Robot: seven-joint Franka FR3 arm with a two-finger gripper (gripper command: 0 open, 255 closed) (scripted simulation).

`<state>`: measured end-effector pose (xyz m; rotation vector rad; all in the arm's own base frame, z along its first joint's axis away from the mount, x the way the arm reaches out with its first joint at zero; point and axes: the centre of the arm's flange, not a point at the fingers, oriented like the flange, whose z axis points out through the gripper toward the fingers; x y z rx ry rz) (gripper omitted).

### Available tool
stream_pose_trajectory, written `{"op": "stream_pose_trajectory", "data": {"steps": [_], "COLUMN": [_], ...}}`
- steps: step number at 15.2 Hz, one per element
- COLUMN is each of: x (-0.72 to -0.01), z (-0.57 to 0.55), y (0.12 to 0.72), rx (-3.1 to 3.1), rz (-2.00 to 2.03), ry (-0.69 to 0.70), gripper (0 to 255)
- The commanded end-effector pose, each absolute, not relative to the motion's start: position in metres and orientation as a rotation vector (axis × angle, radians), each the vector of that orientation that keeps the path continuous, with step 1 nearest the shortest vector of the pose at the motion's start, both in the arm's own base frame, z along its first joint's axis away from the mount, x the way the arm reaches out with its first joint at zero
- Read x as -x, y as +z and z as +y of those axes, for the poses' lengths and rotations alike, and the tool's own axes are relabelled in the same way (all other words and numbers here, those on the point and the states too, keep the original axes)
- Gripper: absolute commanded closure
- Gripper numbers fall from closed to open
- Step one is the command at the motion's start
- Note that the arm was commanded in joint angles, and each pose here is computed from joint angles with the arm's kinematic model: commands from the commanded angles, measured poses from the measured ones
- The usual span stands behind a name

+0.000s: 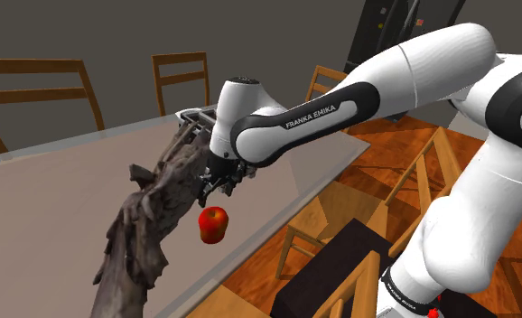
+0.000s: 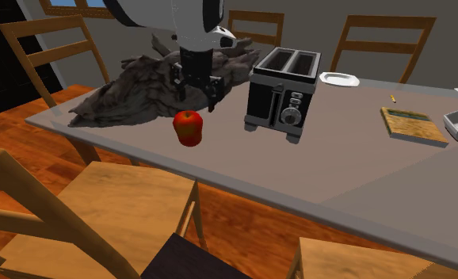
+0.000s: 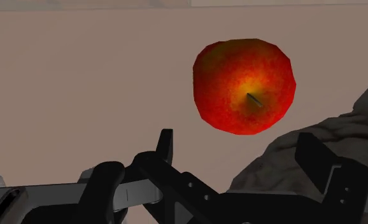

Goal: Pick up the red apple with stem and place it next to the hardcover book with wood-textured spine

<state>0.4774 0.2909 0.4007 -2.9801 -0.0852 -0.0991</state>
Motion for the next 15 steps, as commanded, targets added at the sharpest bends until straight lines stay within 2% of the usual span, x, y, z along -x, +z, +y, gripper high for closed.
{"op": "stream_pose_trajectory", "data": {"steps": [1, 8, 15], "x": [-0.481, -0.483, -0.483], "z": [0.306, 0.311, 0.311], "y": [0.391, 0.357, 0.357], "rx": [2.976, 2.976, 2.976], "rz": [-0.099, -0.099, -0.099], "ry": [-0.103, -0.103, -0.103], "gripper": [0, 0, 0]}}
